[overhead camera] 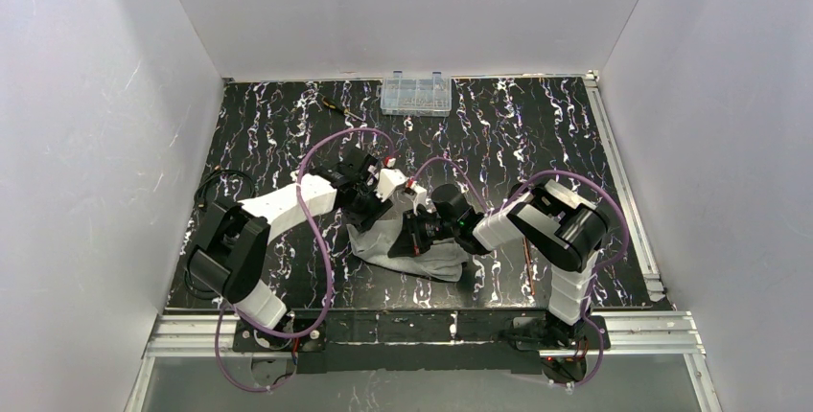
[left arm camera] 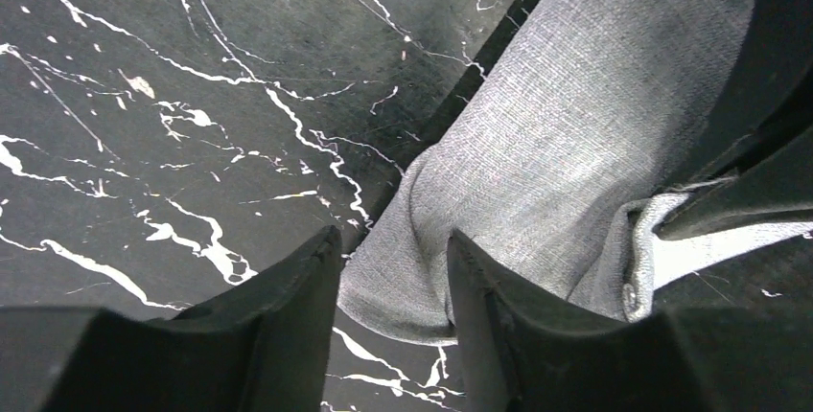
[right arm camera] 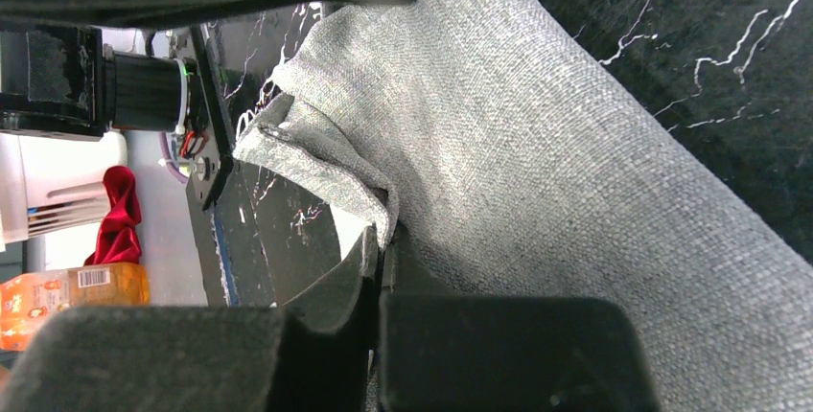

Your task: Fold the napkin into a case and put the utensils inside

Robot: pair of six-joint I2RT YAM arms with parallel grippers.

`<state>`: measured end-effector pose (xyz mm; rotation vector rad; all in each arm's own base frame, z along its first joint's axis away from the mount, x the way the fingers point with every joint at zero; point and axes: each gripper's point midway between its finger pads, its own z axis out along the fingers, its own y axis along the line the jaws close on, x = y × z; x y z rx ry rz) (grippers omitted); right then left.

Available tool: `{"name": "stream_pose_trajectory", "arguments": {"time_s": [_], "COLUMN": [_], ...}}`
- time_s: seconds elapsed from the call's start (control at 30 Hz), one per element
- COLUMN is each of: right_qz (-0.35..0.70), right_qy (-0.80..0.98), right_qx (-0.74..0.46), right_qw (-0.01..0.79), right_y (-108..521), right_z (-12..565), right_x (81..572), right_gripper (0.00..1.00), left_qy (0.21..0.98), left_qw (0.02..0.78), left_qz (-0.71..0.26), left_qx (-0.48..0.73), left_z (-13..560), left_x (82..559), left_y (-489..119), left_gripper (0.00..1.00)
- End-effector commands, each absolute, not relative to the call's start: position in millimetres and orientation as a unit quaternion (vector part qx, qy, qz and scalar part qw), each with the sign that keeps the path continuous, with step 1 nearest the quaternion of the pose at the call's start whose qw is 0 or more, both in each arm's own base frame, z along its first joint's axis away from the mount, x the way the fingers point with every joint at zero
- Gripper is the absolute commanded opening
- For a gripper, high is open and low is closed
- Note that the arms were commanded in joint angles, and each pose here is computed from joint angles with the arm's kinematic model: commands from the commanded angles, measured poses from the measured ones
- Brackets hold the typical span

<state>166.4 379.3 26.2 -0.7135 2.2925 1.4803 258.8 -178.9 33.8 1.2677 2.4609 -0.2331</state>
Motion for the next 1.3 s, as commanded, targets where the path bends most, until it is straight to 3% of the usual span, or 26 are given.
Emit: {"name": "stream_pose_trajectory", "arguments": {"time_s": [0.0,0.5,0.57,0.67,1.27], "right_qz": [0.508,0.512,0.512,0.513,0.416], "right_qy": [0.812,0.81,0.81,0.809,0.865], "right_qx": [-0.246,-0.243,-0.243,-0.243,-0.267], "right_qw": [0.148,0.149,0.149,0.15,0.084], "right_y": [372.7,375.1,375.7,377.3,376.3], "right_z": [10.2,12.6,13.1,15.5,34.7], "right_x": [163.0,164.3,164.7,166.3,182.9], "right_gripper": [0.01,0.01,0.01,0.01,0.01], "left_qy": [0.872,0.872,0.873,0.873,0.863], "left_qw": [0.177,0.172,0.173,0.173,0.212], "left_qz": [-0.058,-0.043,-0.045,-0.047,-0.078], "left_qx": [0.454,0.456,0.454,0.454,0.452], "left_z": [31.8,32.2,32.8,34.7,54.4], "left_x": [256.9,252.4,253.0,253.0,255.5], "left_y": [-169.4,-167.1,-168.7,-170.3,-183.4], "left_gripper": [0.4,0.25,0.18,0.0,0.0]}}
